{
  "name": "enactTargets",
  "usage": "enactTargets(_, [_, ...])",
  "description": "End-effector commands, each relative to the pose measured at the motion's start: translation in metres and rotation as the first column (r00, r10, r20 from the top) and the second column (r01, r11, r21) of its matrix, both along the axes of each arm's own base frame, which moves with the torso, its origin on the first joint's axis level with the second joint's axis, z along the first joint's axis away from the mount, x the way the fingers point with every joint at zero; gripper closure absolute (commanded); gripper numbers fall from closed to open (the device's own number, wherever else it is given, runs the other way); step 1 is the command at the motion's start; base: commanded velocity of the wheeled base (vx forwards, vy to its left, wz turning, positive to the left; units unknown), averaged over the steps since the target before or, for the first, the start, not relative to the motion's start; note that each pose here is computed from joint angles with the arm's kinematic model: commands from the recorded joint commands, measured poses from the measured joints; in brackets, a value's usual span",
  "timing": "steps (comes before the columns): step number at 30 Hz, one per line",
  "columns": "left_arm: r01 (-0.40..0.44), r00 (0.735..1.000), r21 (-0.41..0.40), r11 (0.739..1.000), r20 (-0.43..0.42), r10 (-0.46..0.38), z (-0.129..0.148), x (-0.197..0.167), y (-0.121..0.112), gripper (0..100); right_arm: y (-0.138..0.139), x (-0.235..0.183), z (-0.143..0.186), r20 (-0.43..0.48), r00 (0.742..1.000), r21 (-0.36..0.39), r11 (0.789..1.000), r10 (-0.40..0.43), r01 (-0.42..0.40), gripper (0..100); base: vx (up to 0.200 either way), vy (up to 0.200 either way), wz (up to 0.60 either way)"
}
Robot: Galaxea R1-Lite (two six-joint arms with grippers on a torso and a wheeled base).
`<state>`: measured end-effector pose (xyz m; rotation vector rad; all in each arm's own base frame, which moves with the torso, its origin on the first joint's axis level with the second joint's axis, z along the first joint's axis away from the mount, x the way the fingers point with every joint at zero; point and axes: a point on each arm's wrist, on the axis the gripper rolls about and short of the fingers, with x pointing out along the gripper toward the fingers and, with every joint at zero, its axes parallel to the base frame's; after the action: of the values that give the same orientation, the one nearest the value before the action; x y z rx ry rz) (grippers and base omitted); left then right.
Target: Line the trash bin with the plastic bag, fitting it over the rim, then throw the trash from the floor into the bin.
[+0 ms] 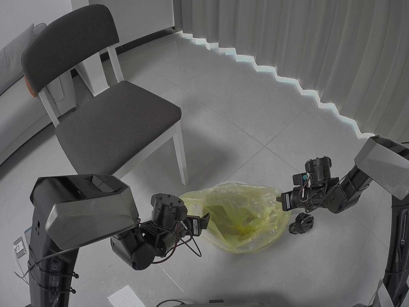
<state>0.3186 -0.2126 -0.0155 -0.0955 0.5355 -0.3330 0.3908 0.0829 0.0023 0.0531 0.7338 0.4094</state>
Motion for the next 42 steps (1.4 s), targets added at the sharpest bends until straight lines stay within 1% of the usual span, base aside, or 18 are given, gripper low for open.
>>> enactTargets(1, [-0.013, 1.0, 0.03, 0.999, -0.002, 0.013, -0.022, 0.019, 0.001, 0, 0.003, 0.012, -0.018, -0.015, 1.0, -0.004, 1.0, 0.004, -0.004, 100, 0.0, 0.0, 0.0])
enactTargets(3, [-0.011, 1.0, 0.031, 0.999, 0.008, 0.011, -0.025, 0.028, 0.001, 0, 0.004, 0.017, -0.026, -0.02, 1.0, -0.004, 1.0, 0.001, -0.001, 100, 0.0, 0.0, 0.0])
enactTargets(7, [-0.012, 1.0, 0.05, 0.999, -0.017, 0.013, -0.031, 0.033, -0.001, 0, 0.005, 0.022, -0.036, -0.032, 0.999, -0.006, 1.0, 0.002, -0.003, 100, 0.0, 0.0, 0.0])
enactTargets(11, [-0.004, 0.999, 0.065, 0.998, -0.049, 0.007, -0.035, 0.023, 0.002, 0, 0.006, 0.014, -0.047, -0.076, 0.997, -0.014, 1.0, 0.006, -0.007, 100, 0.0, 0.0, 0.0])
enactTargets(14, [-0.002, 0.999, 0.065, 0.998, -0.049, 0.005, -0.034, 0.014, 0.006, 0, 0.003, 0.002, -0.053, -0.111, 0.994, -0.028, 1.0, 0.012, -0.015, 100, 0.0, 0.0, 0.0])
enactTargets(18, [-0.002, 0.999, 0.065, 0.998, -0.042, 0.004, -0.037, 0.013, 0.008, 0, 0.002, -0.005, -0.058, -0.125, 0.992, -0.04, 0.999, 0.021, -0.027, 100, 0.0, 0.0, 0.0])
enactTargets(21, [-0.008, 1.0, 0.048, 0.999, -0.015, 0.008, -0.035, 0.025, 0.002, 0, 0.002, 0.001, -0.056, -0.079, 0.997, -0.028, 0.999, 0.017, -0.019, 100, 0.0, 0.0, 0.0])
enactTargets(23, [-0.011, 1.0, 0.039, 0.999, 0.002, 0.011, -0.033, 0.034, -0.002, 0, 0.005, 0.012, -0.049, -0.042, 0.999, -0.017, 1.0, 0.015, -0.016, 100, 0.0, 0.0, 0.0])
enactTargets(26, [-0.013, 1.0, 0.038, 0.999, 0.001, 0.013, -0.033, 0.04, -0.004, 0, 0.006, 0.019, -0.045, -0.02, 1.0, -0.012, 1.0, 0.012, -0.013, 100, 0.0, 0.0, 0.0])
enactTargets(27, [-0.023, 1.0, 0.034, 0.999, 0.006, 0.023, -0.029, 0.052, -0.009, 0, 0.009, 0.034, -0.036, 0.004, 1.0, -0.001, 1.0, 0.008, -0.008, 100, 0.0, 0.0, 0.0])
enactTargets(31, [-0.044, 0.998, 0.013, 0.999, 0.035, 0.043, -0.021, 0.063, -0.008, 0, 0.012, 0.046, -0.021, 0.019, 1.0, 0.011, 1.0, 0.0, 0.0, 100, 0.0, 0.0, 0.0])
enactTargets(33, [-0.047, 0.998, 0.011, 0.999, 0.039, 0.046, -0.019, 0.064, -0.007, 0, 0.011, 0.048, -0.019, 0.013, 1.0, 0.007, 1.0, -0.007, 0.007, 100, 0.0, 0.0, 0.0])
enactTargets(38, [-0.064, 0.996, 0.0, 0.998, 0.054, 0.064, -0.015, 0.068, -0.001, 0, 0.007, 0.054, -0.011, 0.045, 0.999, 0.005, 1.0, -0.027, 0.026, 100, 0.0, 0.0, 0.0])
enactTargets(42, [-0.072, 0.995, -0.008, 0.997, 0.067, 0.072, -0.01, 0.07, 0.001, 0, 0.006, 0.051, -0.012, 0.035, 0.999, 0.002, 1.0, -0.028, 0.028, 100, 0.0, 0.0, 0.0])
